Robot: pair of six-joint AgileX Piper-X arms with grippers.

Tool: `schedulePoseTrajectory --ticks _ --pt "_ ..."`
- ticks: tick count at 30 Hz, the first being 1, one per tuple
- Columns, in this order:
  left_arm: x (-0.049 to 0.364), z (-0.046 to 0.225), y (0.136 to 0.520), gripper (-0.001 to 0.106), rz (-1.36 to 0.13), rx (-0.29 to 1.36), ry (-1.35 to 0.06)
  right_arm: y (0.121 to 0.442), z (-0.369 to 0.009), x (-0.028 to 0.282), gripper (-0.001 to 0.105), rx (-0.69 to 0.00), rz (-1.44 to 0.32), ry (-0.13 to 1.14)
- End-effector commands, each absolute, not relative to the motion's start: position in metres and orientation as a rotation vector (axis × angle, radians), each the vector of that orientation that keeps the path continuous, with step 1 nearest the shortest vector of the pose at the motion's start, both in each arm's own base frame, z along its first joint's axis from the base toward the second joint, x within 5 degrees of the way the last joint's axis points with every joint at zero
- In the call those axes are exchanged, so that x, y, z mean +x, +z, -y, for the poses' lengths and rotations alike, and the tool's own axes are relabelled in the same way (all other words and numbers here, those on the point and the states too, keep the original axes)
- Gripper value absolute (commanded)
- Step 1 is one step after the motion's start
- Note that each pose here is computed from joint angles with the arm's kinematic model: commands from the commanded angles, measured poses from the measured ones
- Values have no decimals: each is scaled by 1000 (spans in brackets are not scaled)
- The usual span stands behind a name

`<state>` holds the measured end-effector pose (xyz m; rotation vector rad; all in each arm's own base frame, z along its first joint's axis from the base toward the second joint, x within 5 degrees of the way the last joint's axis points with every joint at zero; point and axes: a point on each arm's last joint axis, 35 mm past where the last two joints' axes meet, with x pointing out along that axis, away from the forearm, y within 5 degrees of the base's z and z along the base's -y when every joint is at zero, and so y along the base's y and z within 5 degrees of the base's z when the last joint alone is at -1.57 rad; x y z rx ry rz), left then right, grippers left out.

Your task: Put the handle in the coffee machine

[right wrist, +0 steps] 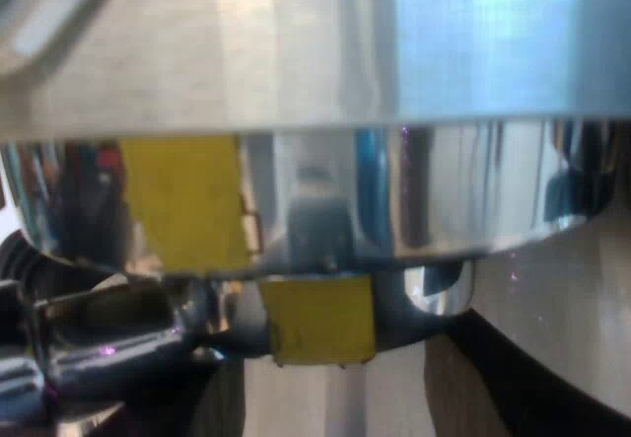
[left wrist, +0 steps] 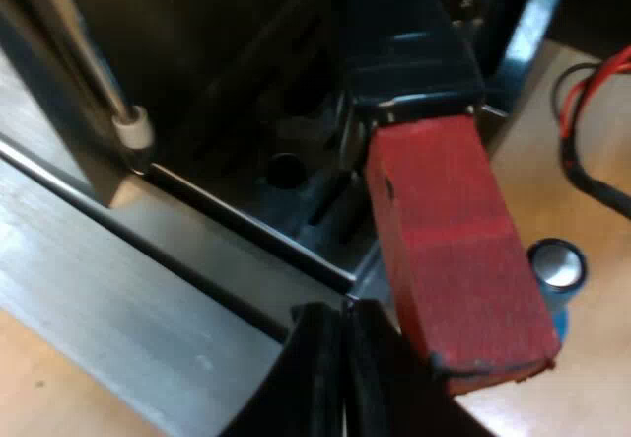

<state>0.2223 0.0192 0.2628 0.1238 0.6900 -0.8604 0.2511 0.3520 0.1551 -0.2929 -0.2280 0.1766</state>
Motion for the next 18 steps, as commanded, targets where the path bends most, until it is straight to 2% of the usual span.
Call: schedulePoseTrajectory --ticks 1,7,13,18 --pt "217 -14 264 0 -698 73 -919 175 -350 252 44 -213 299 164" --pt "213 2 263 0 -726 59 -1007 175 -350 252 44 -213 299 164" --pt "210 23 267 0 -726 93 -1088 175 -350 252 44 -274 304 155" --pt "207 26 271 0 -709 111 -1102 174 -351 252 44 -282 298 157"
